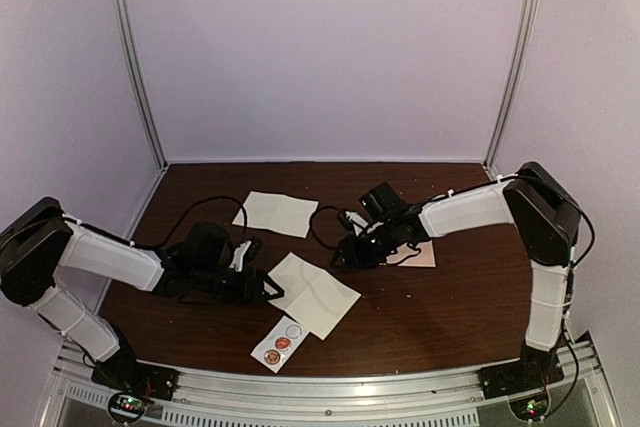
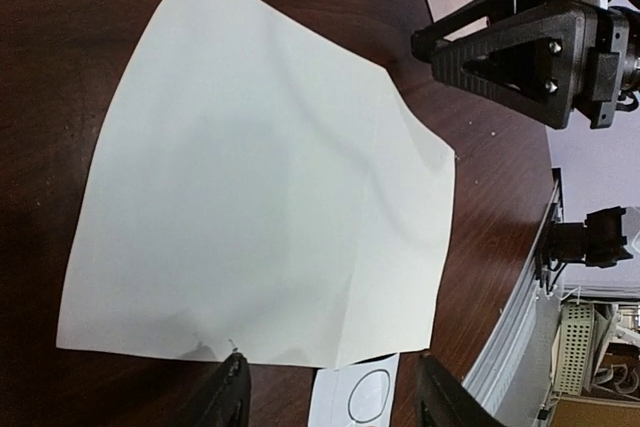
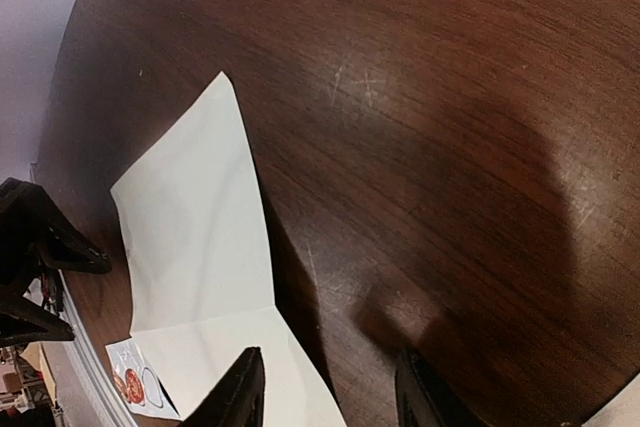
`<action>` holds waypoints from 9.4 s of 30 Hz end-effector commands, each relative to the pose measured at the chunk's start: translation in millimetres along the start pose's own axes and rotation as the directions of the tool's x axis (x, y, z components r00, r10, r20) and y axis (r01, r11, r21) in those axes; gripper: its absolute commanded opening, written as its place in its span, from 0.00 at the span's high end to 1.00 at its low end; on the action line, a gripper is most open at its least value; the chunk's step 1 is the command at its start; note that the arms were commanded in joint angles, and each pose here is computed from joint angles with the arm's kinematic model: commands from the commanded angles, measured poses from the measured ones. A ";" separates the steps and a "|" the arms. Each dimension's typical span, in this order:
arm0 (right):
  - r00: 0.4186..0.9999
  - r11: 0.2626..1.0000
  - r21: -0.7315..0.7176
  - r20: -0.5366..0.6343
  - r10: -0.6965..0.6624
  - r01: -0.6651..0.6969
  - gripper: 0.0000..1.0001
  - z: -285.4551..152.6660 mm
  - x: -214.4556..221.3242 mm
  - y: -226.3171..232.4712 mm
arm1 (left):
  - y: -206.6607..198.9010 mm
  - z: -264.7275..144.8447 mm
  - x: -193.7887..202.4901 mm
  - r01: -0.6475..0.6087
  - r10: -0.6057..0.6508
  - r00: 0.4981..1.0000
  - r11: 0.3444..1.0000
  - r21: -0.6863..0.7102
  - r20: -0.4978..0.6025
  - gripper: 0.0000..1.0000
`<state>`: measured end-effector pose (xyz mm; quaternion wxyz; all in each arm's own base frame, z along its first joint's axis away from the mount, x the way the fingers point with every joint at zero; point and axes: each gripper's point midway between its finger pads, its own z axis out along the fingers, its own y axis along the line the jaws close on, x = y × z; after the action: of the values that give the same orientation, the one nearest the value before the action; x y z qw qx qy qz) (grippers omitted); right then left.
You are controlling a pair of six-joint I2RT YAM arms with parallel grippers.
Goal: Place the letter into the envelope and seal it
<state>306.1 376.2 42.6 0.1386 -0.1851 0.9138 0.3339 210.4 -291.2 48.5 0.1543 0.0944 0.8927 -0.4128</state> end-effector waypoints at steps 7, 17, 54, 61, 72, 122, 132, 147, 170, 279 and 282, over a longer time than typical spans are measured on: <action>0.999 0.987 -0.158 -0.029 -0.015 0.010 0.54 5.2 -11.1 18.7 | -3.1 8.9 -6.6 -0.028 0.027 0.999 0.999 0.030 0.021 0.45; 0.998 0.979 -0.205 -0.064 0.003 -0.016 0.54 21.3 -6.7 17.8 | 9.2 16.6 1.2 -0.023 0.023 1.000 1.000 0.008 -0.002 0.45; 0.994 0.932 -0.344 -0.028 0.109 -0.112 1.00 0.4 -17.3 38.2 | 7.7 -5.1 -24.5 -0.046 0.056 0.990 0.996 -0.078 0.129 0.35; 0.994 0.923 -0.375 0.034 0.104 -0.084 1.00 -25.1 -29.4 49.3 | -16.6 -36.1 -53.1 -0.113 0.133 0.958 0.989 -0.094 0.253 0.29; 0.969 0.913 -0.399 0.248 0.016 0.087 1.00 -112.9 -67.6 92.6 | -155.6 -164.4 -136.3 -0.575 0.609 0.647 0.785 -0.230 0.460 0.15; 0.915 0.863 -0.479 0.401 0.051 0.162 1.00 -189.1 -92.0 160.2 | -156.9 -15.6 -123.5 -0.854 0.884 0.459 0.466 -0.231 0.086 0.59; 0.913 0.886 -0.440 0.404 0.048 0.148 1.00 -181.5 -95.6 151.8 | -157.4 -13.5 -118.5 -0.857 0.881 0.465 0.473 -0.205 0.088 0.87; 0.813 0.955 -0.227 0.581 -0.026 0.193 0.12 -232.6 -101.3 108.6 | -194.6 -43.4 -121.2 -0.791 0.789 0.564 0.601 -0.116 0.246 1.00; 0.729 0.683 -0.482 0.676 -0.108 0.549 0.41 -266.2 -36.5 204.7 | -283.8 -127.0 -100.9 -0.701 0.440 0.678 0.628 0.338 0.589 1.00; 0.750 0.733 -0.449 0.649 -0.125 0.511 1.00 -245.9 -51.8 210.6 | -250.8 -119.6 -115.4 -0.613 0.388 0.770 0.669 0.420 0.507 0.41; 0.764 0.741 -0.447 0.631 -0.135 0.501 1.00 -239.5 -49.6 208.3 | -248.5 -114.5 -124.2 -0.598 0.368 0.778 0.684 0.418 0.510 0.47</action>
<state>235.8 372.1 353.3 0.4022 -0.2531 0.6340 0.6101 214.2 -364.7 324.0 0.3744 0.3021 0.6344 -0.6051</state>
